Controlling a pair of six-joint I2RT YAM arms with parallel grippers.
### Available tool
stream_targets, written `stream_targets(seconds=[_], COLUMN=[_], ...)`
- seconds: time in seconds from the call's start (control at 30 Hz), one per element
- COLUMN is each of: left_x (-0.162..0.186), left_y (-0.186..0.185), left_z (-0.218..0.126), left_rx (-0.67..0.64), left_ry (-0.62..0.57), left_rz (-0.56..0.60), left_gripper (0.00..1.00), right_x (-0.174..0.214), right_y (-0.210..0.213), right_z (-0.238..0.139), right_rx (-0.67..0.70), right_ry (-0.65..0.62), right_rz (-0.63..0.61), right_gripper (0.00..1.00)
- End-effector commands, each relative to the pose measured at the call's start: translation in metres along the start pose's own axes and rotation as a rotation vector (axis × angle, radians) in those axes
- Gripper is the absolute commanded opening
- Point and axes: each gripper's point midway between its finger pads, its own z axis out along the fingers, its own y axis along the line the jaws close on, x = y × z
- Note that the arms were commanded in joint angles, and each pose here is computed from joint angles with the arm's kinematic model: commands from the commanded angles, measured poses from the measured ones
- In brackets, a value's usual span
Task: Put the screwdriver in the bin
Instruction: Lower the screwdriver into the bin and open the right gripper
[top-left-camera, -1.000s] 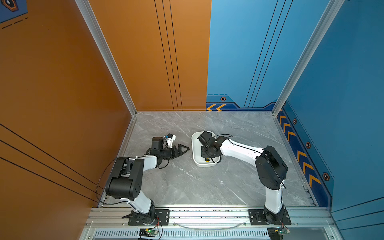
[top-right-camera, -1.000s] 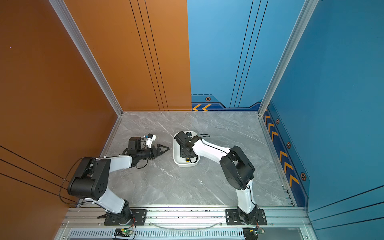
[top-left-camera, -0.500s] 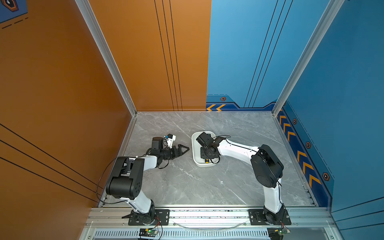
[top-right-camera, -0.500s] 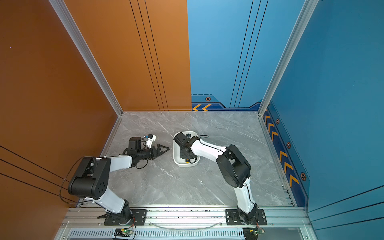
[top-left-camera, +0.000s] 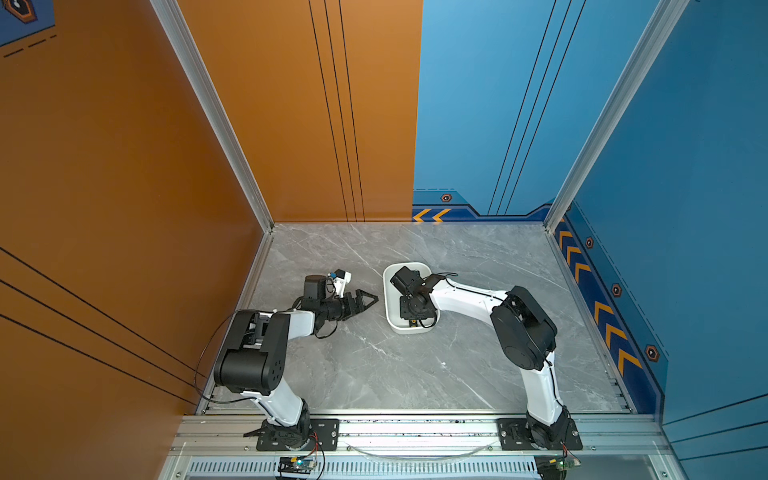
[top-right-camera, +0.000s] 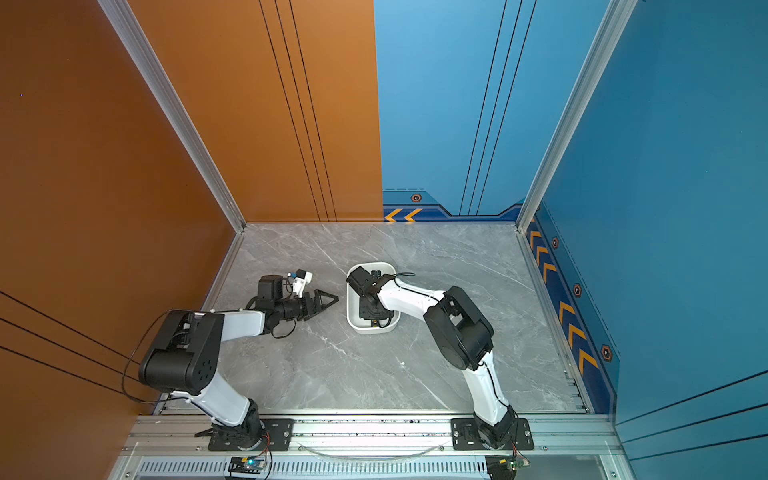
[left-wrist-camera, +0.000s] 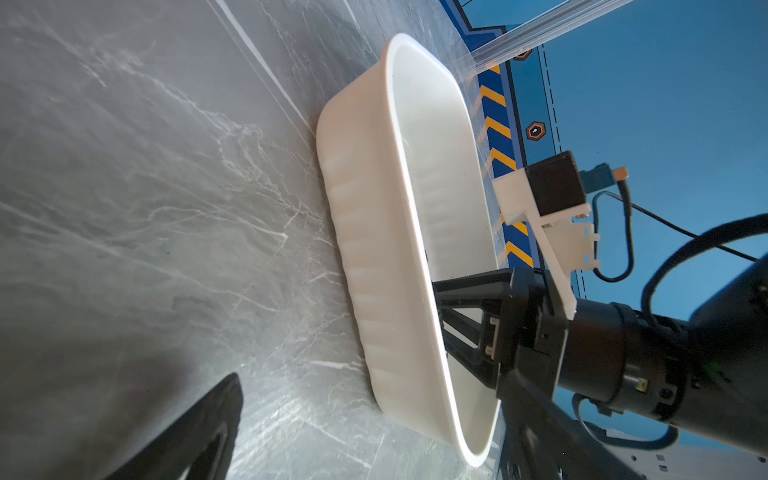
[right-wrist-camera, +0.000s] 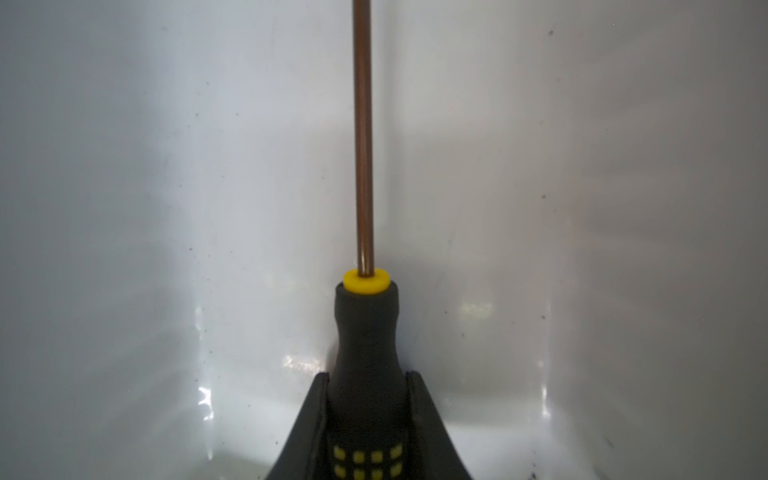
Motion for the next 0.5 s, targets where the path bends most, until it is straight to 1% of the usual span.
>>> stream_targets(seconds=[0.0, 0.17, 0.33, 0.47], left_x=[0.0025, 0.0010, 0.0013, 0.0013], left_y=[0.0033, 0.0023, 0.0019, 0.0016], left_z=[-0.0012, -0.0013, -0.0013, -0.0013], left_rx=[0.001, 0.004, 0.004, 0.006], left_ry=[0.010, 0.009, 0.008, 0.009], left_rz=[-0.011, -0.012, -0.012, -0.014], left_gripper=[0.98, 0.98, 0.98, 0.98], right_x=[0.0012, 0.0027, 0.0053, 0.0033], right_y=[-0.0001, -0.0046, -0.0052, -0.0050], right_z=[0.0099, 0.0142, 0.0169, 0.0151], right_rx=[0.003, 0.021, 0.024, 0.023], right_ry=[0.023, 0.031, 0.040, 0.035], right_rz=[0.019, 0.018, 0.014, 0.011], right_gripper=[0.09, 0.13, 0.26, 0.34])
